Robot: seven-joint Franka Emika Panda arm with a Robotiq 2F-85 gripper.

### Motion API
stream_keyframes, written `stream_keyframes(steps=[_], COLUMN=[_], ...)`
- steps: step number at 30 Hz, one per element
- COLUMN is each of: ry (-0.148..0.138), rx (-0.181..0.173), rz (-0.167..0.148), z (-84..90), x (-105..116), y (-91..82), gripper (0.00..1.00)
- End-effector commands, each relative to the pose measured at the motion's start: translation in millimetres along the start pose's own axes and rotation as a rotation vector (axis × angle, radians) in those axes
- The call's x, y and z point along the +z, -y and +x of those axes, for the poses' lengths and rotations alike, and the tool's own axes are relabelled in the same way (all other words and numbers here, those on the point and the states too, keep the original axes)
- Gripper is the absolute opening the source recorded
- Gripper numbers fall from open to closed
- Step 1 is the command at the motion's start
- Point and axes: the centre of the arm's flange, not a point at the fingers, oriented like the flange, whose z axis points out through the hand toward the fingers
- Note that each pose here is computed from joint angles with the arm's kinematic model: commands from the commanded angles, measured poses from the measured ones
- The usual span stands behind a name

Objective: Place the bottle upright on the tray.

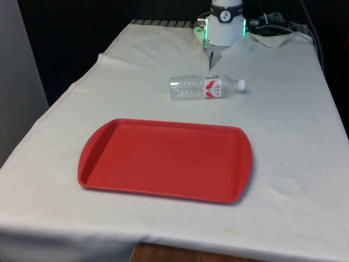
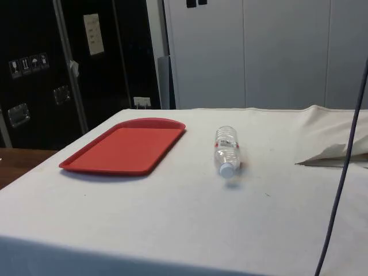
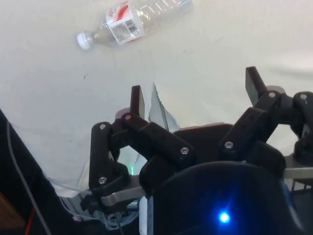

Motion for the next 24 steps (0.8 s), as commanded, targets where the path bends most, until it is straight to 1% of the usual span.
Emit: stream_keyframes(steps=[1, 2, 3, 10, 11, 12, 16, 19, 20, 21, 23, 24], ry=[-0.001, -0.014, -0.017, -0.026, -0.014, -0.026, -0.031, -0.030, -0.017, -0.029, -0.027, -0.027], rx=[-0.003, -0.008, -0.011, -0.031, -0.029, -0.034, -0.046, -0.050, -0.051, -0.051, -0.057, -0.057], rz=[-0.001, -0.001, -0.001, -0.005, -0.005, -0.005, -0.006, -0.005, -0.005, -0.004, -0.002, -0.002], z=[0.3, 0.1, 0.3, 2.1, 2.7, 2.2, 0.1, -4.1, -0.6, -6.1, -12.2, -12.2], x=[0, 0, 0, 5, 5, 6, 9, 11, 12, 11, 12, 12], y=[1.6, 4.8, 5.9, 19.1, 15.4, 21.3, 28.3, 31.2, 29.2, 32.4, 34.8, 34.8], gripper=[1.00, 1.00, 1.00, 1.00, 1.00, 1.00, 1.00, 1.00, 1.00, 1.00, 1.00, 1.00])
